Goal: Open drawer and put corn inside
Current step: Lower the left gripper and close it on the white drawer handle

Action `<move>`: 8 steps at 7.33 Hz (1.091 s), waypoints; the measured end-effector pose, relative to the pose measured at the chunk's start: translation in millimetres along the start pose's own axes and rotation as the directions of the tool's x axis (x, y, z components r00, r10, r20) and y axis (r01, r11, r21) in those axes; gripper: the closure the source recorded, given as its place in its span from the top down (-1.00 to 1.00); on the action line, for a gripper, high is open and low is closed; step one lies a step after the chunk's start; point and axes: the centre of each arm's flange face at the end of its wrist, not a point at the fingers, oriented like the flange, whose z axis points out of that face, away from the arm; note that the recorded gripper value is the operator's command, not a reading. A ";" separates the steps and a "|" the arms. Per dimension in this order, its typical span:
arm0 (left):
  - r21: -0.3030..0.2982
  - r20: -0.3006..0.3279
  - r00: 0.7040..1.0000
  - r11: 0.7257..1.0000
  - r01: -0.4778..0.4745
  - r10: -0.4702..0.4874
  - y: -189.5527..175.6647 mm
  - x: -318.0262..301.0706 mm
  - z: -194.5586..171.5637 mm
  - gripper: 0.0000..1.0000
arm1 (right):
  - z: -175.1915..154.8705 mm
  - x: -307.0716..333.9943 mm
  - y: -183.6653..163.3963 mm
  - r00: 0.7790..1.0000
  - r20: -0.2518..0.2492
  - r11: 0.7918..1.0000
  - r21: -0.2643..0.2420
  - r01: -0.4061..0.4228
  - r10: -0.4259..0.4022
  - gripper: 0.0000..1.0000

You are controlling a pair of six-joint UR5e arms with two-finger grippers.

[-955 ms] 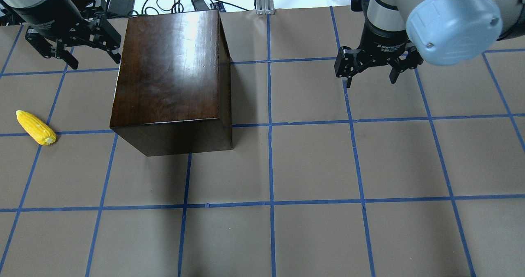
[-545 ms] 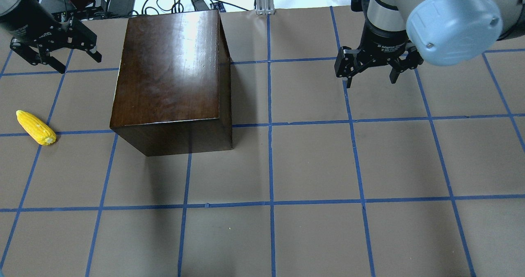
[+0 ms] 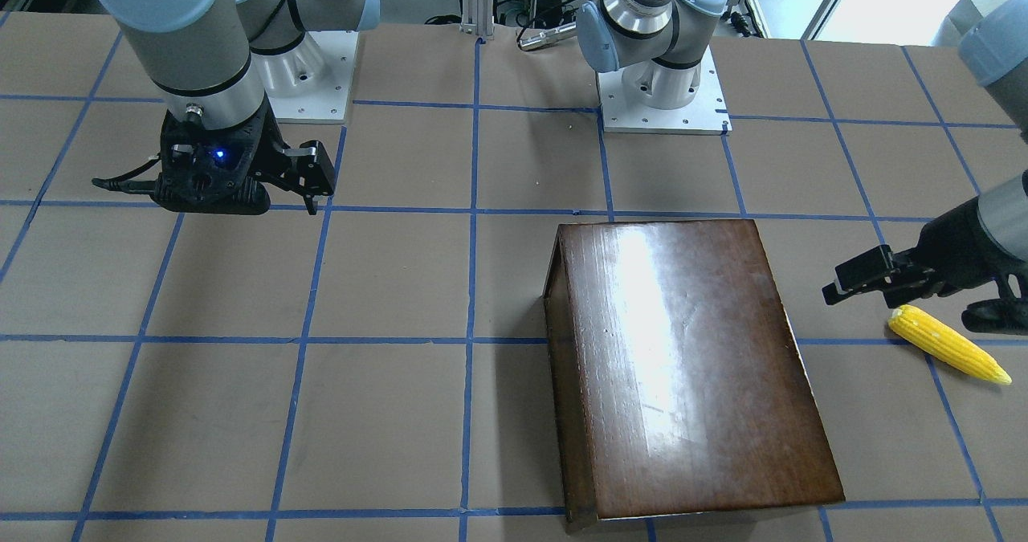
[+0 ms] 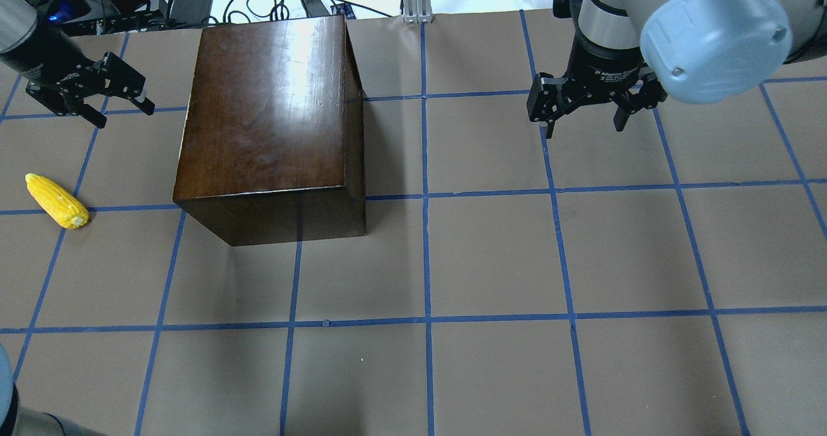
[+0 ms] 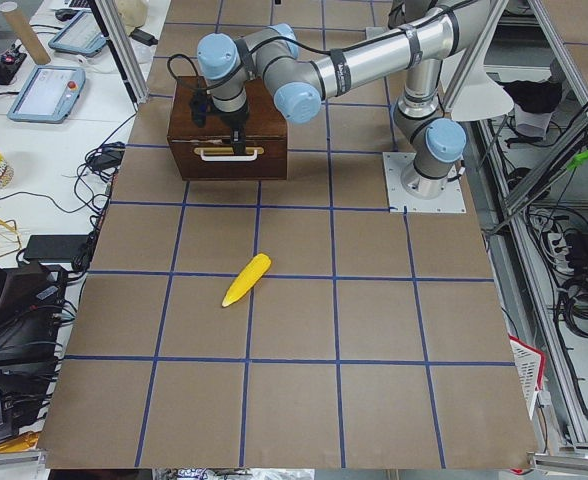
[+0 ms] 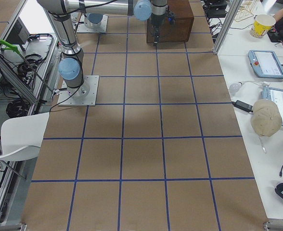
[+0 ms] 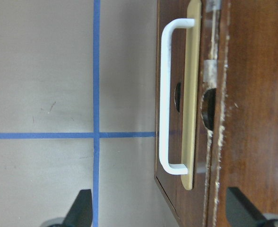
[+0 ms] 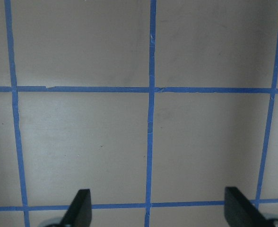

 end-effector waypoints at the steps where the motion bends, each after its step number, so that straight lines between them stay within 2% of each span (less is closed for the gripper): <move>1: 0.001 -0.023 1.000 1.000 0.001 -0.001 -8.0 -5.8 12.1 1.00 | 0.2 0.0 -0.1 1.000 0.000 1.000 0.000 0.000 0.000 1.00; 4: -0.012 -0.072 0.997 1.000 0.008 -0.008 -25.6 -17.3 44.8 1.00 | -0.2 0.0 -0.1 1.000 0.000 1.000 0.001 0.000 0.000 1.00; 6: -0.009 -0.079 0.997 1.000 0.004 -0.004 -33.9 -22.8 58.1 1.00 | -0.2 0.0 0.1 1.000 0.000 1.000 0.001 0.000 0.000 1.00; 8: -0.004 -0.115 0.993 1.000 0.006 -0.006 -39.3 -23.5 68.0 1.00 | -0.1 0.0 0.0 1.000 0.000 1.000 0.000 0.000 0.000 1.00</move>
